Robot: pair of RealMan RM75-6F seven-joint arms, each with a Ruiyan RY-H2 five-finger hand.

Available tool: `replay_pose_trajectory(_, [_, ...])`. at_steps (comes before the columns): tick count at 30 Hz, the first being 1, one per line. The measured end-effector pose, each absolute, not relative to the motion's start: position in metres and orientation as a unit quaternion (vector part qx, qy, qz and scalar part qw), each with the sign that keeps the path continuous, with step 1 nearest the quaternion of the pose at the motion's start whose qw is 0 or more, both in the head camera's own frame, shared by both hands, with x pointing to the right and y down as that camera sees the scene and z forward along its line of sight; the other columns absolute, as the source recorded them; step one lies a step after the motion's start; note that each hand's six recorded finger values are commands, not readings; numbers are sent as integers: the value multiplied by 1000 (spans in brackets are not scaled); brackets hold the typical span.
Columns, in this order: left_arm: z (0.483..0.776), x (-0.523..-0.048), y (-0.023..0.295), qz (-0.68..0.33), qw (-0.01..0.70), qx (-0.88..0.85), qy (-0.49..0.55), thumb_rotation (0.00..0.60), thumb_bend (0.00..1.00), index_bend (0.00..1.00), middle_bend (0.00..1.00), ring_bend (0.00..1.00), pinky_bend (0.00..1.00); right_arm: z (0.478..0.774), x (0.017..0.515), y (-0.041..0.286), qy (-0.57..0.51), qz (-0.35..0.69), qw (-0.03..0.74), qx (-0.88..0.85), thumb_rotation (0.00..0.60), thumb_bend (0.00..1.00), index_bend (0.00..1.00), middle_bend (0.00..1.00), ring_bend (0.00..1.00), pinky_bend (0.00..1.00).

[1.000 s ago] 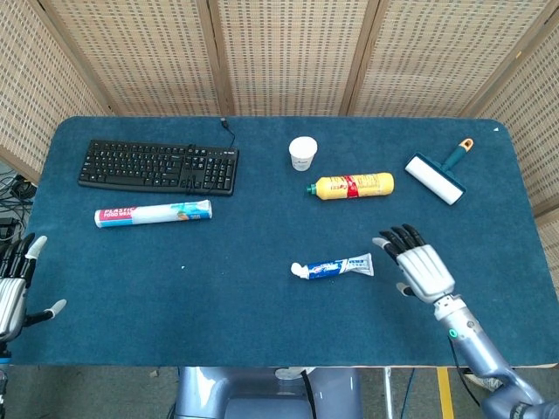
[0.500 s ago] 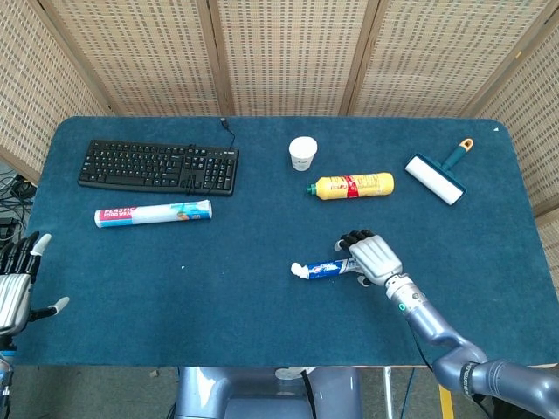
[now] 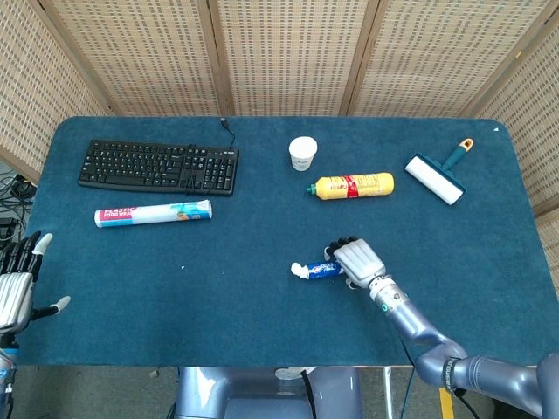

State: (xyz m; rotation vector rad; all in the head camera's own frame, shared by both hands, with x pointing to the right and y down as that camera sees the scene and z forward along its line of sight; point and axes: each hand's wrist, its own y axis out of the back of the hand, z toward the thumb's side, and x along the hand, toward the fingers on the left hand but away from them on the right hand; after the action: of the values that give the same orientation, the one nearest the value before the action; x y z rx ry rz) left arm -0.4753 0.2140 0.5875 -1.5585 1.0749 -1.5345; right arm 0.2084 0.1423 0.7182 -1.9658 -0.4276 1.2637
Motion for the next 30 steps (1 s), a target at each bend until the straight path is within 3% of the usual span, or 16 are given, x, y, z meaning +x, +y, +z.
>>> replay_pose_trajectory(5, [589, -475, 213, -592, 345, -601, 413, 600, 0, 0, 0, 0, 0, 722, 205, 142, -165, 493, 382, -764, 600, 334, 421, 415, 317, 357])
replay_pose_trajectory(12, [591, -476, 212, -593, 343, -601, 412, 600, 0, 0, 0, 0, 0, 724, 210, 138, -170, 500, 381, -759, 600, 387, 515, 496, 397, 447])
replay_pose_trajectory(19, [590, -474, 213, -590, 343, -604, 412, 600, 0, 0, 0, 0, 0, 725, 209, 136, -175, 501, 380, -758, 600, 533, 654, 626, 533, 668])
replay_pose_trajectory(24, [592, -472, 214, -587, 339, -610, 410, 600, 0, 0, 0, 0, 0, 721, 207, 135, -190, 493, 372, -763, 600, 678, 692, 662, 573, 731])
replay_pose_trajectory(30, [594, -465, 208, -572, 331, -627, 412, 600, 0, 0, 0, 0, 0, 707, 200, 129, -206, 480, 365, -771, 600, 698, 709, 685, 599, 769])
